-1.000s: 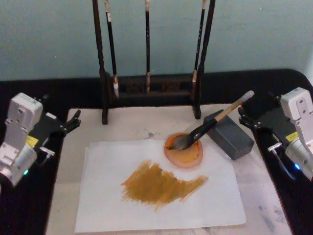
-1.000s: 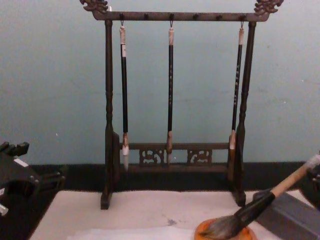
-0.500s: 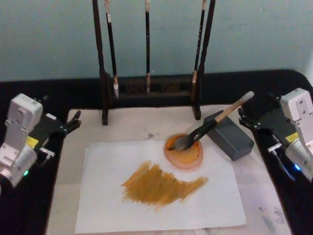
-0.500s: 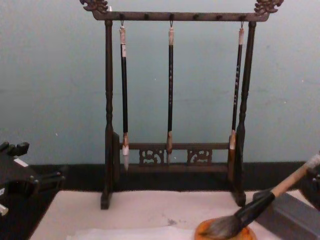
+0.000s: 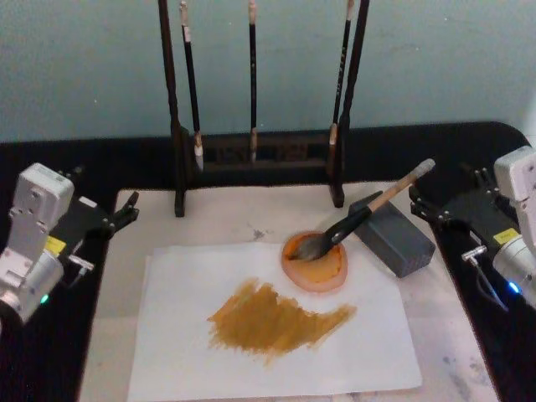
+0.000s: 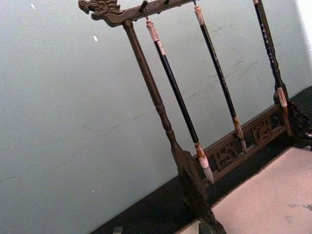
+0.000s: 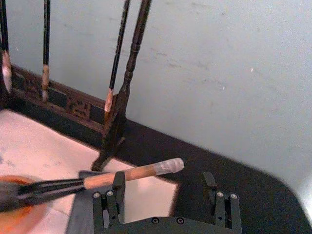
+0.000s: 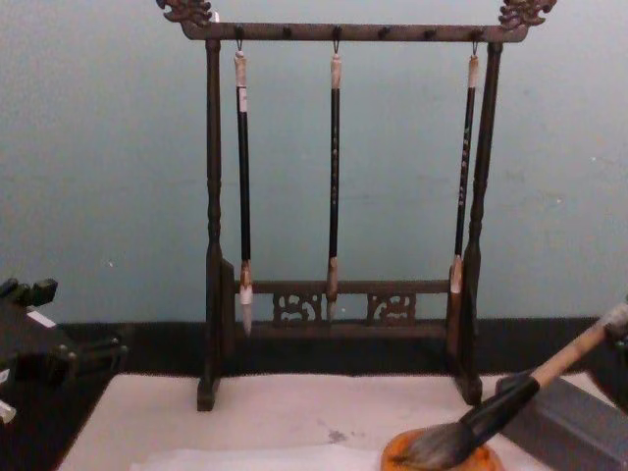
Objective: Pick up the brush from the inkstone, write on the paper, then place the brush back to its original position.
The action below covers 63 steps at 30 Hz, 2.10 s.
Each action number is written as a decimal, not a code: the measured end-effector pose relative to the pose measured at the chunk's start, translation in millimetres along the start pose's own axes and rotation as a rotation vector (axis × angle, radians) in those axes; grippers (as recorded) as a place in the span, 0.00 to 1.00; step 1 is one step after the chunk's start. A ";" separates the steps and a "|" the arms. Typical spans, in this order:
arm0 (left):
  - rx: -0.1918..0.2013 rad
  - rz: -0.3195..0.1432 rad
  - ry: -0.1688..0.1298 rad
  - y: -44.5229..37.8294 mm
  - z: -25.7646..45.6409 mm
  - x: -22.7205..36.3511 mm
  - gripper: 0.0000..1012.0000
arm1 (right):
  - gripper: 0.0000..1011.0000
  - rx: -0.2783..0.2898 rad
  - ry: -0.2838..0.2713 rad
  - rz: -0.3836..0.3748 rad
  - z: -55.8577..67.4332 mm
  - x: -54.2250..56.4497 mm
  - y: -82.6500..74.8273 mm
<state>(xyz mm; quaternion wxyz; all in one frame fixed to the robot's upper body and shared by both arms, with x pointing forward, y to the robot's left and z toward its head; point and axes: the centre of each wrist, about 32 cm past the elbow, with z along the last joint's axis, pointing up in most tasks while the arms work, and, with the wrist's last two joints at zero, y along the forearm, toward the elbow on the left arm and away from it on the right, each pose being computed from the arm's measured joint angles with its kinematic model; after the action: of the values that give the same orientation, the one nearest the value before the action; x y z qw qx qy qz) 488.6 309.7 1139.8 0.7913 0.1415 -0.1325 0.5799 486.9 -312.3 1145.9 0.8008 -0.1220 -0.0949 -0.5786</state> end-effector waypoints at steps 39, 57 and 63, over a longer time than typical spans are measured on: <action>0.000 0.000 0.000 0.0 0.0 0.0 1.00 | 0.99 -0.062 1.299 0.060 -7.3 10.6 39.7; 0.000 0.000 0.000 0.0 0.0 0.0 1.00 | 0.99 -0.038 1.333 0.077 -11.9 3.6 58.9; 0.000 0.000 0.000 0.0 0.0 0.0 1.00 | 0.87 -0.040 1.333 0.077 -11.5 3.9 58.3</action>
<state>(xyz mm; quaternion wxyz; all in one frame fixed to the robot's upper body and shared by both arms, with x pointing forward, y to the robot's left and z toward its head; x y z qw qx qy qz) 488.6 309.7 1139.8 0.7913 0.1414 -0.1325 0.5799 543.6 -301.8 1131.1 0.7059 0.2436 0.4353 -0.5029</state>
